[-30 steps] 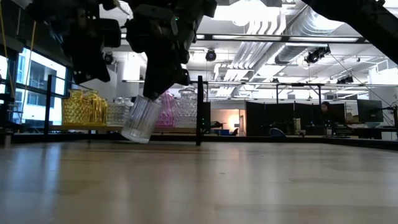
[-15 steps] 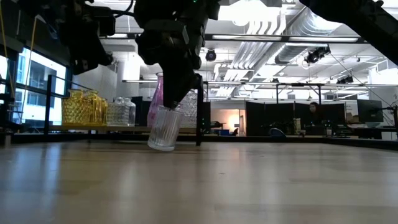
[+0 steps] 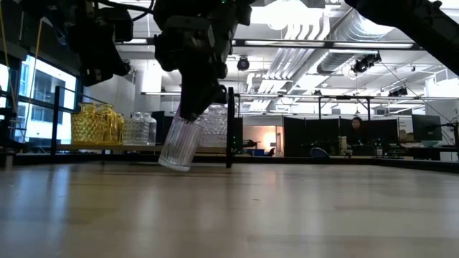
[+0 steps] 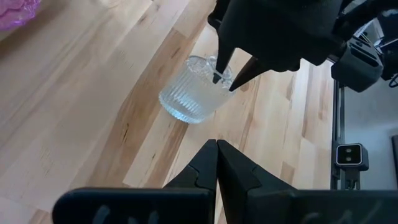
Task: Sort vases onto shelf
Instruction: Put the transparent vase on the shelf aligned with the left transparent vases
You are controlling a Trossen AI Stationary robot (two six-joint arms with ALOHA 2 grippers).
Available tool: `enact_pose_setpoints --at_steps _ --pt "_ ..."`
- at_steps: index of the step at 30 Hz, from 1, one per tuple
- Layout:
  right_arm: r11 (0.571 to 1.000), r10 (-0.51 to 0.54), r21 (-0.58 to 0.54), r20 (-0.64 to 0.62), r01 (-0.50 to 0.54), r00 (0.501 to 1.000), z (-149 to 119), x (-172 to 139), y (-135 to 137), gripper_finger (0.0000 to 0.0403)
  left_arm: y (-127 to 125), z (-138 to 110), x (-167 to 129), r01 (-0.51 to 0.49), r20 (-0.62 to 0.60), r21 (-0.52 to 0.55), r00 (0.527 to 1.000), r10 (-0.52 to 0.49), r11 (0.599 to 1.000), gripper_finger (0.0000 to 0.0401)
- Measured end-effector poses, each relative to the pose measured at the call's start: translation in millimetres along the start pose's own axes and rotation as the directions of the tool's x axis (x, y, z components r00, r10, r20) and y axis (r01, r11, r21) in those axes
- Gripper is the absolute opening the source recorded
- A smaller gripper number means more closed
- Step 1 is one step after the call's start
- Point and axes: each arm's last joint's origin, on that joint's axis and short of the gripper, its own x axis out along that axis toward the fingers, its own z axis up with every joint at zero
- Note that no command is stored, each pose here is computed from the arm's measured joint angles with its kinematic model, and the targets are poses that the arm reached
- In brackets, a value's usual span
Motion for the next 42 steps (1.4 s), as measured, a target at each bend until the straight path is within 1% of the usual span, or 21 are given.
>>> enact_pose_setpoints --at_steps 9,14,20,26,30,32,37,42 --pt "1.0 -0.003 0.022 0.009 0.003 1.0 1.8 -2.2 -7.9 0.0117 0.0 0.0 0.0 0.0 0.0 0.002 1.0 0.0 1.0 0.0" --pt "0.999 0.002 0.034 0.01 -0.002 1.0 2.2 -2.3 -8.8 0.0136 0.0 0.0 0.0 0.0 0.0 0.003 1.0 0.0 1.0 0.0" --pt "0.997 0.022 0.08 0.008 -0.022 1.0 2.4 -2.7 -9.6 0.014 0.8 -0.3 0.2 -0.014 0.0 0.015 1.0 0.014 1.0 0.0" --pt "0.995 0.018 0.1 0.014 -0.019 1.0 3.5 -4.4 -15.9 0.014 6.6 0.2 16.9 -0.144 -0.023 0.026 0.989 0.145 0.989 0.0" --pt "0.993 0.021 0.115 0.01 -0.022 1.0 3.3 -4.7 -16.8 0.014 12.1 0.0 34.8 -0.254 -0.044 0.029 0.966 0.255 0.967 0.0" --pt "0.991 0.026 0.132 -0.004 -0.026 1.0 2.0 -4.9 -17.3 0.014 11.1 1.7 41.5 -0.258 -0.032 0.026 0.965 0.259 0.966 0.0" --pt "0.98 0.055 0.194 -0.057 -0.043 0.997 -2.6 -6.3 -22.1 0.014 3.6 7.6 51.5 -0.206 0.033 0.034 0.978 0.205 0.978 0.0" --pt "0.972 0.065 0.233 -0.093 -0.042 0.994 -5.8 -8.2 -27.6 0.014 4.9 6.3 54.3 -0.216 0.013 0.018 0.976 0.215 0.976 0.0"
